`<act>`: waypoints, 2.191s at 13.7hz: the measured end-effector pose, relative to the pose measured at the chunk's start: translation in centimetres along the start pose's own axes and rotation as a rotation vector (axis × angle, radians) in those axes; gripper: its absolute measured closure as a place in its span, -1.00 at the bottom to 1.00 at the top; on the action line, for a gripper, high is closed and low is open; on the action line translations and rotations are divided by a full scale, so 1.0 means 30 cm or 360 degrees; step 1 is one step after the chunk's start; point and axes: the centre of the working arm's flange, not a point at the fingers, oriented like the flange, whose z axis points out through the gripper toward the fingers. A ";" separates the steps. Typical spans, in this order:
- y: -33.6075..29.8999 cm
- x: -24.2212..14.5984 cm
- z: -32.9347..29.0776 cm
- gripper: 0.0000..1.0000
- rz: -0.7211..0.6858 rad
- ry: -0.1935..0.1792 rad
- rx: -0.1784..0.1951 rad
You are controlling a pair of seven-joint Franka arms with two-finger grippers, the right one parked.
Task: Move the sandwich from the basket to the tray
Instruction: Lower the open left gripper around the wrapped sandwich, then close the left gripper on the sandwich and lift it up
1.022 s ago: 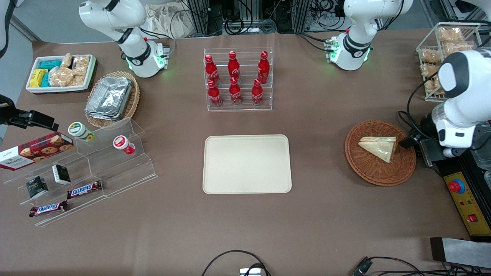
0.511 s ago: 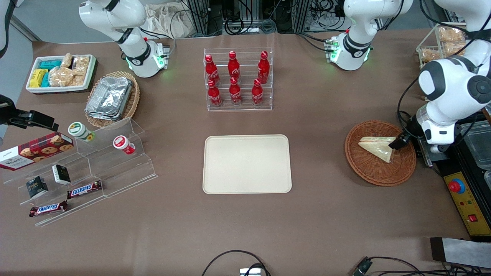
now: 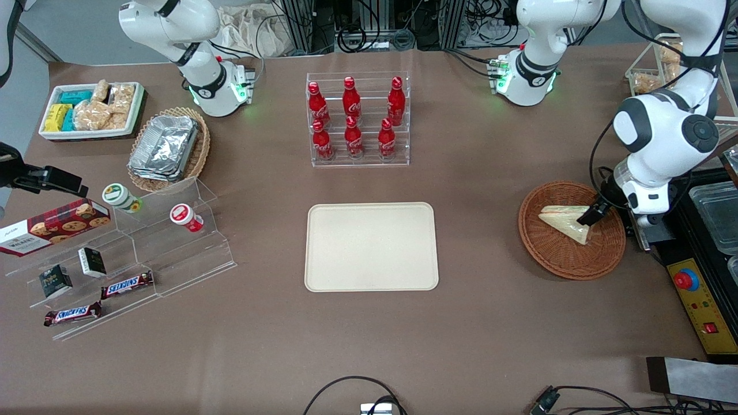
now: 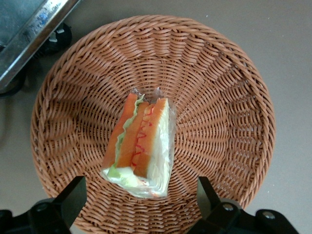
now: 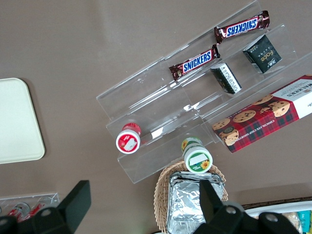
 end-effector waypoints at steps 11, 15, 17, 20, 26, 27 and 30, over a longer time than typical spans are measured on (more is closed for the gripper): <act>-0.004 0.025 0.117 -1.00 -0.0048 0.0045 -0.0026; -0.007 0.027 0.138 -0.50 -0.0054 0.0049 -0.0024; -0.007 0.026 0.138 -0.06 -0.0054 0.0049 -0.0025; -0.004 0.025 0.137 0.31 -0.0052 0.0050 -0.0025; 0.035 -0.015 -0.025 0.44 0.0042 0.0032 -0.0047; 0.043 -0.035 -0.087 0.44 0.0110 0.0034 -0.0031; 0.103 -0.145 -0.229 0.62 0.0340 0.0052 0.0054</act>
